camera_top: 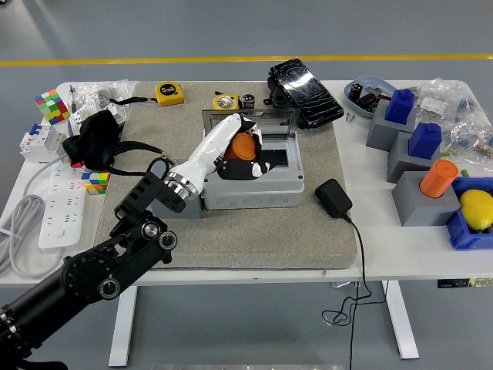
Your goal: Fetch the battery,place it into the box,close the lid of the box
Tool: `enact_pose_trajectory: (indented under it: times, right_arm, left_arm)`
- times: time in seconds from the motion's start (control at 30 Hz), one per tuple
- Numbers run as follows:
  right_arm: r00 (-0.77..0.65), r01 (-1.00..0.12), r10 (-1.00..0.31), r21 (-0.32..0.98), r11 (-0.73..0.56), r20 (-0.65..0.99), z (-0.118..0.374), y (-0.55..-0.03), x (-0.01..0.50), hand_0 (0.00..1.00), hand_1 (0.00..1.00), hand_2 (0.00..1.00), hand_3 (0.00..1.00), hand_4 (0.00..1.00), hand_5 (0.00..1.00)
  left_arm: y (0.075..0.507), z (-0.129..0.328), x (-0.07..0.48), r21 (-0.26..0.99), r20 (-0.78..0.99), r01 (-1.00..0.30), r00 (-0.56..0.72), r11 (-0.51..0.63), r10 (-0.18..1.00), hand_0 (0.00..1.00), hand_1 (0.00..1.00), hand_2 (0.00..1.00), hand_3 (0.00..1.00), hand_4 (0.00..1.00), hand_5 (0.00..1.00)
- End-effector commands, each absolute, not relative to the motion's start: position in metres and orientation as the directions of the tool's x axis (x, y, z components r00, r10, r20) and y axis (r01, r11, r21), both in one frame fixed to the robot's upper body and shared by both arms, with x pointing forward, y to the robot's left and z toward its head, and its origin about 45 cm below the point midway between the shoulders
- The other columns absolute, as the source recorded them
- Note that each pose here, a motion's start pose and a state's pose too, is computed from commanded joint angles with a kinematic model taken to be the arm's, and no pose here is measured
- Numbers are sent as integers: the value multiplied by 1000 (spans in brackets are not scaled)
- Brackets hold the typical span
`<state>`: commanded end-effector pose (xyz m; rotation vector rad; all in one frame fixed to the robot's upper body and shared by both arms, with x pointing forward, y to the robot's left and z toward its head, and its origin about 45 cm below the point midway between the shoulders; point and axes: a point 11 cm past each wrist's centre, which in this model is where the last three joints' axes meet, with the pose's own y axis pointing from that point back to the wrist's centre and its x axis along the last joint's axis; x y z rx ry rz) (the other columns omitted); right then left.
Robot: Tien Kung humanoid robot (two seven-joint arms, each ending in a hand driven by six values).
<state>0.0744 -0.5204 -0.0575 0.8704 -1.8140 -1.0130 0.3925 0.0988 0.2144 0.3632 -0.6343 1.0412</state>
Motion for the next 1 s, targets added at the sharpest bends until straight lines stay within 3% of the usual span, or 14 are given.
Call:
enact_pose_trajectory:
  times: [0.23, 0.53, 1.0]
  right_arm:
    - [-388, -147, -854, 891, 429, 346, -58, -521, 70, 566, 595, 570, 544, 919, 471]
    - [-383, -148, -857, 892, 426, 346, -59, -519, 71, 566, 595, 570, 544, 918, 471]
    - [-373, -147, -859, 892, 428, 350, -58, -521, 71, 563, 595, 567, 543, 916, 470]
  left_arm:
    - [78, 218, 407, 41, 738, -890, 333, 454, 587, 213, 140, 199, 252, 893, 2]
    - [95, 205, 432, 156, 818, -921, 323, 357, 476, 214, 140, 200, 257, 941, 2]
    - [98, 209, 442, 163, 825, -926, 316, 339, 468, 222, 158, 208, 288, 992, 33]
